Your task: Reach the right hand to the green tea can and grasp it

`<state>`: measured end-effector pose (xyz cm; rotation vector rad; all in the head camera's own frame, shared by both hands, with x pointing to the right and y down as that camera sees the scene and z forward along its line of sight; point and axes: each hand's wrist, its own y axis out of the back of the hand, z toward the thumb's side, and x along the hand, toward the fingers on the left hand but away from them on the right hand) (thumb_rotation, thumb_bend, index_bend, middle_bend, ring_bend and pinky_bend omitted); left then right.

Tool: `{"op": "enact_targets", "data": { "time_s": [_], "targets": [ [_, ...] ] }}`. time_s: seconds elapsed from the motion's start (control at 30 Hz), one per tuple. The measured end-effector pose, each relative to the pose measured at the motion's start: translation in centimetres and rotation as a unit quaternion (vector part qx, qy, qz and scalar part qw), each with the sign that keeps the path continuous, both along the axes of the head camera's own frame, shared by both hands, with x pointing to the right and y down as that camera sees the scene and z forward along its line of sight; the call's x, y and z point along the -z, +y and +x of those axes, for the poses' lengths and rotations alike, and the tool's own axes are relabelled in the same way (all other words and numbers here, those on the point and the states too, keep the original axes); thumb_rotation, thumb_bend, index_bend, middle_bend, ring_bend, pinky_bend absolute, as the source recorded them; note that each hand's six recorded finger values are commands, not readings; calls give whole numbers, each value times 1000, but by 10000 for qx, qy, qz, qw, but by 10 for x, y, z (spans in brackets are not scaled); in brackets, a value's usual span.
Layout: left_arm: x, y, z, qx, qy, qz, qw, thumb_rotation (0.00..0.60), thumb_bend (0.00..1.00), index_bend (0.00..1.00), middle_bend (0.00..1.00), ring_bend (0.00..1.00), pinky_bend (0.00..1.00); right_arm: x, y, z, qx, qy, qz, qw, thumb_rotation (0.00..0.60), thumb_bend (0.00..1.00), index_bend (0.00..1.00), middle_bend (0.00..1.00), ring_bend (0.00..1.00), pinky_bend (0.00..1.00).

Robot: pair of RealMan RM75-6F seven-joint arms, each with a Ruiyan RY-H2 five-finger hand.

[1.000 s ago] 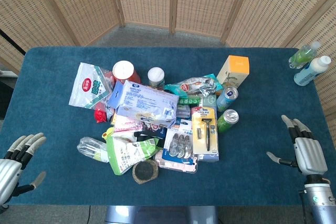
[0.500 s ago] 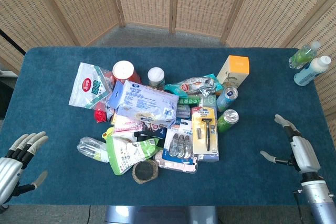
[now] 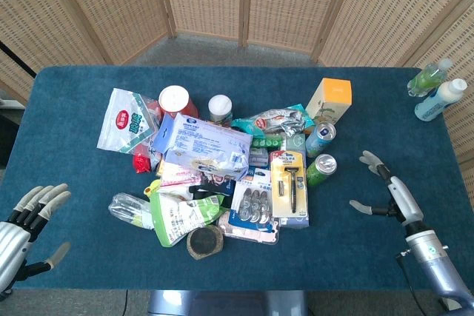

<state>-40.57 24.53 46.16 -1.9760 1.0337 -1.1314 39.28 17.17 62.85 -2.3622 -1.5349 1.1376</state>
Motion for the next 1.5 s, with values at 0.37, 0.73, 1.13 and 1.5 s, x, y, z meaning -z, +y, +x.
{"op": "enact_targets", "data": {
  "time_s": [0.37,0.73,1.13,1.5],
  "targets": [
    [7,8,-5,108,-104,12,9999,600,405,0,0,0,0,-19,-18,-10,60,-99,-75,9999,465,165,0,149,74,142],
    [10,11,-11,201,-204,42,9996,600,405,0,0,0,0,-35,-23,-29,270,-209,-215,9992,468,165,0,150,74,143],
    [12,14,-18,309,-272,50,9991,600,407,0,0,0,0,-47,-24,-47,447,-284,-334,9980,483,166,0,167,74,142],
    [16,18,-25,407,-336,74,9986,600,405,0,0,0,0,-61,-30,-52,361,-328,-351,9982,600,154,63,334,263,296]
  ]
}}
